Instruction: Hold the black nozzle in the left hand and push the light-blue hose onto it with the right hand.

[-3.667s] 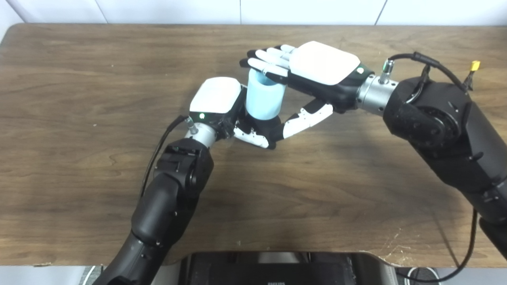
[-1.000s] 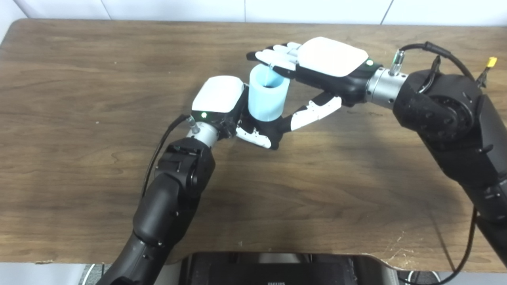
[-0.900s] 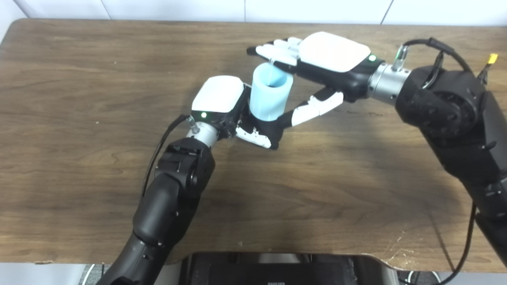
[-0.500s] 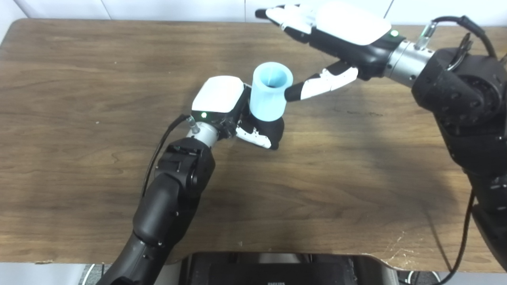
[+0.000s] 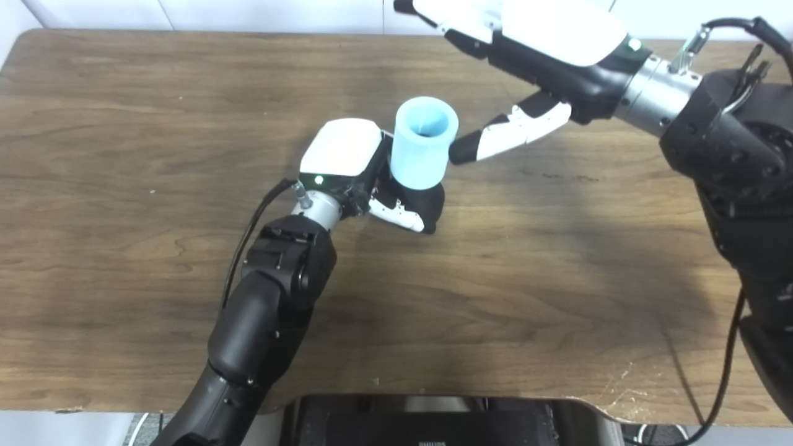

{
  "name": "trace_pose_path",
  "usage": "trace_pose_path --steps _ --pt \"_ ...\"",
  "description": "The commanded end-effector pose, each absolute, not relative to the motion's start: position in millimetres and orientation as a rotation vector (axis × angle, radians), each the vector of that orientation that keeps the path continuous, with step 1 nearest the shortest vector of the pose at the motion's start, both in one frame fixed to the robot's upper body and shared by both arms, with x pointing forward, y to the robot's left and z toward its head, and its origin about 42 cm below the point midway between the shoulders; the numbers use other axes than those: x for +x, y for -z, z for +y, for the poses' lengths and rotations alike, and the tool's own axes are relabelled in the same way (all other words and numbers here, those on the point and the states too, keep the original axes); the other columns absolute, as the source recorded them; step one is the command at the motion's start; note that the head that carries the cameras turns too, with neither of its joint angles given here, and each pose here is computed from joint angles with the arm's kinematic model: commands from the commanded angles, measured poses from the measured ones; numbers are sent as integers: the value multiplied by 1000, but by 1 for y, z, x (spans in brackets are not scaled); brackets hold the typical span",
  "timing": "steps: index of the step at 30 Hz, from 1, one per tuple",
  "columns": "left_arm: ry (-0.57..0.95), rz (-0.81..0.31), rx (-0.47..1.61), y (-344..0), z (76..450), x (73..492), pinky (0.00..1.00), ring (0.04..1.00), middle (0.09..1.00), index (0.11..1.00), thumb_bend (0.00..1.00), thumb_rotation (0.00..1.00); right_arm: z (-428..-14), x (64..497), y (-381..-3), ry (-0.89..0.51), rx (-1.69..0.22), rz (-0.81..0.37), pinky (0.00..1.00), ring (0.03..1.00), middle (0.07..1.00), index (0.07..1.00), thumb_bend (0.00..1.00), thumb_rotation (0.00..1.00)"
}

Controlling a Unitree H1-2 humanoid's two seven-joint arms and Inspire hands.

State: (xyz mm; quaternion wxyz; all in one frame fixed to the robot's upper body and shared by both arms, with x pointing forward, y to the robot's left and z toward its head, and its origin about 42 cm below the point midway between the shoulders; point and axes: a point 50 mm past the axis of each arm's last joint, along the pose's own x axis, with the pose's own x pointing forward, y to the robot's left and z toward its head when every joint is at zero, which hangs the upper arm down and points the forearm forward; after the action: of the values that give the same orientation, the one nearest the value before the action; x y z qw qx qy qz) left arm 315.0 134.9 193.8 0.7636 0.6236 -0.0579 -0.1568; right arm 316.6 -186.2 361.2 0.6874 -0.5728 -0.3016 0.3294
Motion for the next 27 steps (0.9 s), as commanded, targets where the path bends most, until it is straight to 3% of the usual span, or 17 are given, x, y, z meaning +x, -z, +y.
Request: trace_pose_path --steps 1,5,27 --pt "297 -178 1354 -209 132 318 398 499 491 482 522 0 -190 310 -372 -740 -1310 -703 1000 1000 1000 1000 621 1000" --pt "300 -174 1351 -208 133 319 411 509 502 478 520 0 -190 304 -363 -768 -1332 -682 1000 1000 1000 1000 654 1000" --pt "298 -170 1338 -210 132 318 441 536 528 461 517 0 -174 308 -336 -824 -1356 -667 1000 1000 1000 1000 634 1000"
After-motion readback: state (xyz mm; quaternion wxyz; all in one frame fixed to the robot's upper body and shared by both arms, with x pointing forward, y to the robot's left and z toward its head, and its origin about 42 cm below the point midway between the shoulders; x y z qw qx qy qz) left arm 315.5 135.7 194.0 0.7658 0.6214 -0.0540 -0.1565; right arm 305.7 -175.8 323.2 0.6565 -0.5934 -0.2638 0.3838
